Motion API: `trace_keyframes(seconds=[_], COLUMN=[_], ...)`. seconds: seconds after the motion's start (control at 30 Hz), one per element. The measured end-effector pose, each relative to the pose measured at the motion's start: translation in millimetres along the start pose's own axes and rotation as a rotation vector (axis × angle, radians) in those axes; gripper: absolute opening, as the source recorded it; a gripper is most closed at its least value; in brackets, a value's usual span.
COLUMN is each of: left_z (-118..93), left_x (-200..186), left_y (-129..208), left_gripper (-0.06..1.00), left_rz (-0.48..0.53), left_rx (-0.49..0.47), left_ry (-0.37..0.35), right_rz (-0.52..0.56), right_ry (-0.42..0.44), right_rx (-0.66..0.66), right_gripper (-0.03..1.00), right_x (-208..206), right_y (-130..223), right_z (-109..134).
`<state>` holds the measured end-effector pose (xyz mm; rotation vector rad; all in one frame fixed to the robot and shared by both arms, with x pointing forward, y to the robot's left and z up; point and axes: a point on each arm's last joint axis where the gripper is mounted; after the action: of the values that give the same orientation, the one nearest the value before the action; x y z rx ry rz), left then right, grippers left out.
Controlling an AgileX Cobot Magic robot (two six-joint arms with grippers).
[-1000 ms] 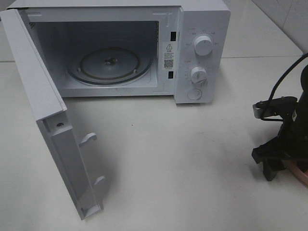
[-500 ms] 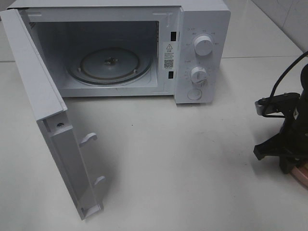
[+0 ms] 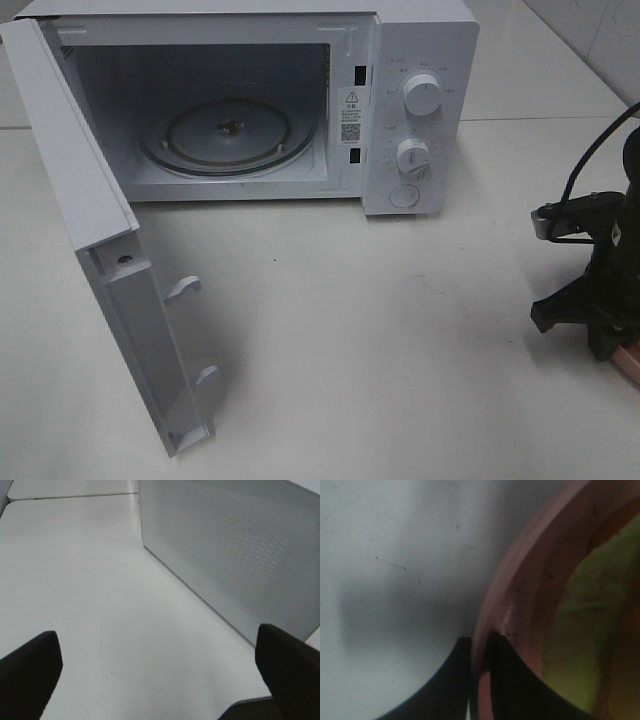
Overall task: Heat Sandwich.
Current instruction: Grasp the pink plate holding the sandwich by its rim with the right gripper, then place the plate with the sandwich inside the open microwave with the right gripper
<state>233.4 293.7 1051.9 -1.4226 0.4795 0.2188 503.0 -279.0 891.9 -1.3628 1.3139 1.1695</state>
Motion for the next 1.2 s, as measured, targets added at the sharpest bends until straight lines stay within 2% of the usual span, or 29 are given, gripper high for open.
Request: trace_keyframes(seconds=[0.53, 1.2], left_z=[0.0, 0.0], left_x=[0.0, 0.0], left_y=[0.0, 0.0], left_gripper=[0.99, 0.99], left_rz=[0.0, 0.0], left_rx=[0.0, 0.0], left_ry=[0.0, 0.0], right_rz=[0.01, -0.016], right_ry=[0.134, 0.197], right_rx=[-0.058, -0.075], right_gripper=[0.05, 0.05], right_x=[-10.6, -37.6], right_y=[5.9, 16.7], right_z=[9.0, 14.7])
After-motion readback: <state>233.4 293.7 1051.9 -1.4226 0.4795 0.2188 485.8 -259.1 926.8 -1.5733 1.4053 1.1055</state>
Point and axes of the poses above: a point on each arm's last joint axis where the gripper is mounted, x pointing out along that axis toward the gripper, z along the wrist's bending axis when the last joint is at zero, y = z × x, and after that the axes turned 6 degrees about x, right-handed
